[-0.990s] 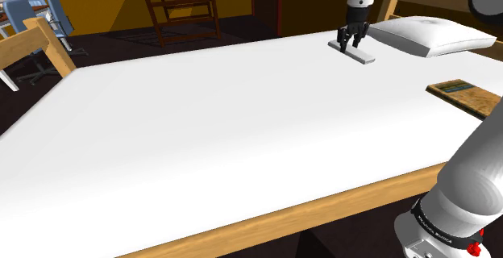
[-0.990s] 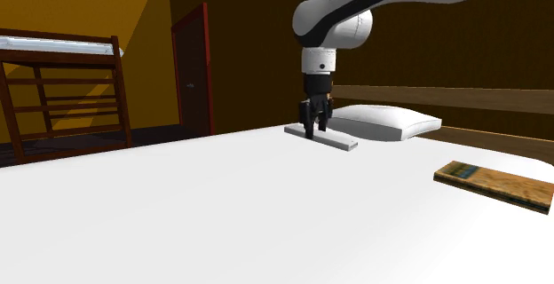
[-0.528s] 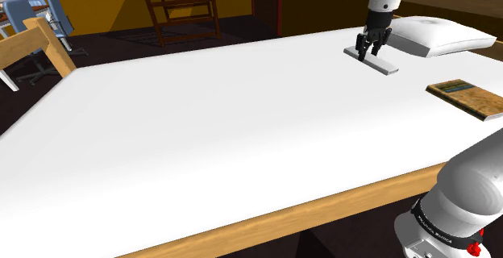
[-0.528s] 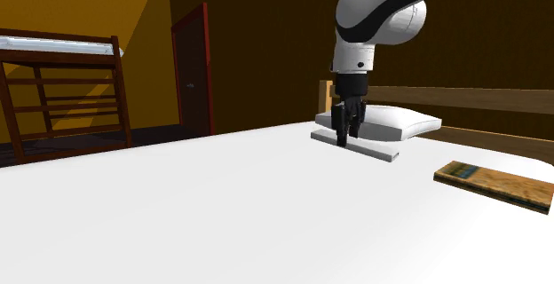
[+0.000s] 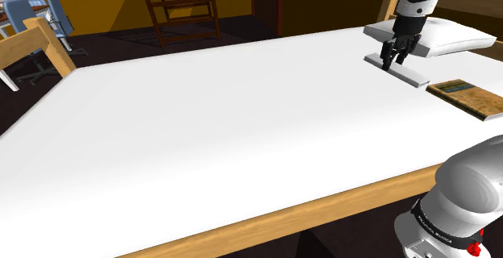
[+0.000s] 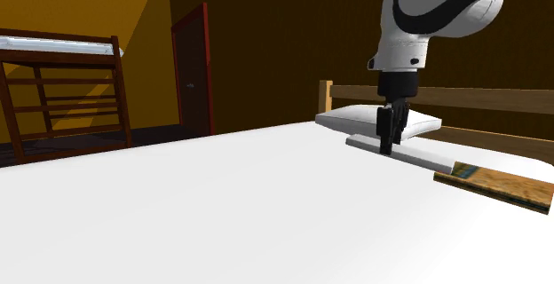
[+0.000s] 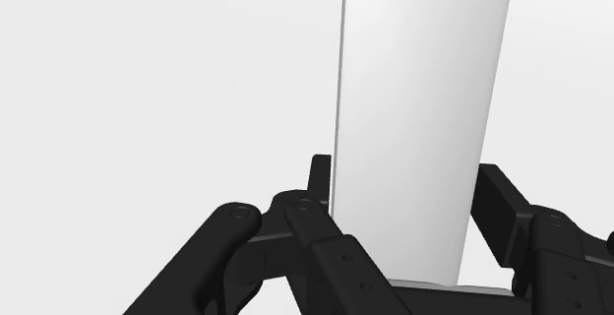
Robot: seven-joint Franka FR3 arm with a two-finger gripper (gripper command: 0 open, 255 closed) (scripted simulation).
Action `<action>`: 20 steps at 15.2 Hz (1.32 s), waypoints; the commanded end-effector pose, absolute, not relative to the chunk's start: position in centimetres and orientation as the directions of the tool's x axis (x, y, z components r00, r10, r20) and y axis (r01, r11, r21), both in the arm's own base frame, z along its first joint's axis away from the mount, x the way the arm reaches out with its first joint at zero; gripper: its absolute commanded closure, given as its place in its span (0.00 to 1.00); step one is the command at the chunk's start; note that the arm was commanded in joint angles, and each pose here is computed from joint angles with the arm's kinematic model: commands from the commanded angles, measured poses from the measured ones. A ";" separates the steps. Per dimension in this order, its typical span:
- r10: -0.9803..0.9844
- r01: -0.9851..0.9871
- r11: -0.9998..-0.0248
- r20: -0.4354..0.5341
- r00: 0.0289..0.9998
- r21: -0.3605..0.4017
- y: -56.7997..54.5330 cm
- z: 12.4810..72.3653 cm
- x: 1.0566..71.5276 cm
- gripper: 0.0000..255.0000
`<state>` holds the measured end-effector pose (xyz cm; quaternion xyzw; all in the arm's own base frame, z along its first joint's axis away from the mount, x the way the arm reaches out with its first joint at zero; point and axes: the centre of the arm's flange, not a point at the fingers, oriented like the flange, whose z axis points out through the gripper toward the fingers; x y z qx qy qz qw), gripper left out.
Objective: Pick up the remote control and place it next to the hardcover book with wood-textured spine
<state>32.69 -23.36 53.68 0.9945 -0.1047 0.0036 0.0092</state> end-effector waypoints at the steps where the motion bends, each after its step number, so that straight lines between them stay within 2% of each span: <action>1: -0.208 -0.208 -0.978 0.009 0.978 0.018 -22.4 53.6 30.0 1.00; 8: -0.208 -0.208 -0.978 0.009 0.978 0.018 -20.2 53.6 20.7 1.00; 20: -0.208 -0.208 -0.978 0.009 0.978 0.018 -20.2 47.2 20.7 1.00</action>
